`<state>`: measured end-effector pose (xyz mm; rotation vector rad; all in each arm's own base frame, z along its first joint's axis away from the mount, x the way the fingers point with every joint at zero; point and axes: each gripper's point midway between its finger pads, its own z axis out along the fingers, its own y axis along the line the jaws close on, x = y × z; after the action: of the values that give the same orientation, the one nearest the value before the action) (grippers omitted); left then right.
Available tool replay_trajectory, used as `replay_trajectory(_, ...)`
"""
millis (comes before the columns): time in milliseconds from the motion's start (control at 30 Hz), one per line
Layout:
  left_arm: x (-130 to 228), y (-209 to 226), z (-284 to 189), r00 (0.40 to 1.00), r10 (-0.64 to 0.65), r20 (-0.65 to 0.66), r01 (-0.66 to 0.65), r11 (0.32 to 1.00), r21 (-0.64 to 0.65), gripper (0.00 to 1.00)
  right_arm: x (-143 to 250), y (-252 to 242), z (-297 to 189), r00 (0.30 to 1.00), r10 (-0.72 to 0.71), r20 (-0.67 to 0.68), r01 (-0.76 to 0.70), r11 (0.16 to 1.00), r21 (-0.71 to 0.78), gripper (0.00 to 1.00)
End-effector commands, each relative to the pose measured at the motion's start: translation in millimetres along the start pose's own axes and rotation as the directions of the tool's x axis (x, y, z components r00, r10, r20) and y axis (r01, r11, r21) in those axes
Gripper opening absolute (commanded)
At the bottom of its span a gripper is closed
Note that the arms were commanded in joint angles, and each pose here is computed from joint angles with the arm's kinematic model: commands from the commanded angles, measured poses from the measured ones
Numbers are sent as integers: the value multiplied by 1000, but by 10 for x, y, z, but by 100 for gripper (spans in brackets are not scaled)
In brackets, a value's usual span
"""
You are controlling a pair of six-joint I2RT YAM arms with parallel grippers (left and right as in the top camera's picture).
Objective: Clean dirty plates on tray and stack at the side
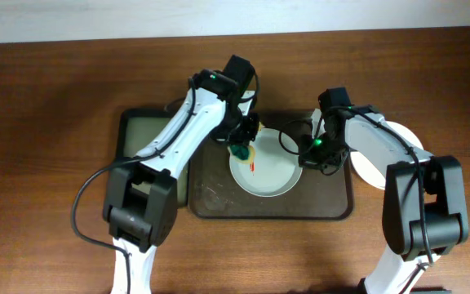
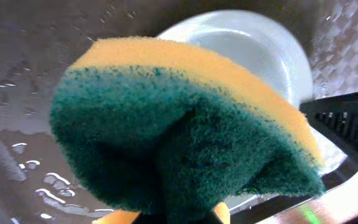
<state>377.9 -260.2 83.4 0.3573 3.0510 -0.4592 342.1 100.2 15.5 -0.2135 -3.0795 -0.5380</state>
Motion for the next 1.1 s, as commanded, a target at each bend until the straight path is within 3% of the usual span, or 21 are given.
replay_trajectory(0, 35, 8, 114, 1000, -9, -24, 8, 1000, -9, 0, 140, -35, 38, 997, 66, -44, -66, 998, 5, 4)
replay_trajectory(200, 28, 21, 112, 1000, -10, -21, 10, 1000, -13, 0, 191, 92, 31, 990, 120, -78, -125, 990, -63, 4)
replay_trajectory(300, 25, 21, 112, 1000, -9, -20, 9, 1000, -13, 0, 154, 92, 27, 992, 108, -65, -113, 991, -67, 27)
replay_trajectory(333, 24, 21, 112, 1000, -9, -20, 9, 1000, -12, 0, 112, 83, 0, 995, 90, -52, -94, 993, -73, 28)
replay_trajectory(433, 13, 63, 111, 1000, -9, -13, 9, 999, -37, 0, -37, 38, -141, 998, 62, -16, -63, 994, -85, 26)
replay_trajectory(567, 6, 84, 110, 1000, -9, -9, 9, 999, -49, 0, -71, 12, -163, 998, 65, -7, -66, 994, -89, 5)
replay_trajectory(633, 6, 84, 110, 1000, -9, -9, 9, 999, -49, 0, -42, 28, -132, 998, 58, -13, -59, 994, -87, 6)
replay_trajectory(733, 6, 84, 110, 1000, -9, -9, 9, 999, -49, 0, -48, 87, -55, 1000, 5, 6, -4, 997, -78, 18)
replay_trajectory(1067, 13, 91, 111, 1000, -10, -11, 9, 999, -53, 0, -75, 35, -6, 999, -26, 33, 26, 1000, 3, 14)
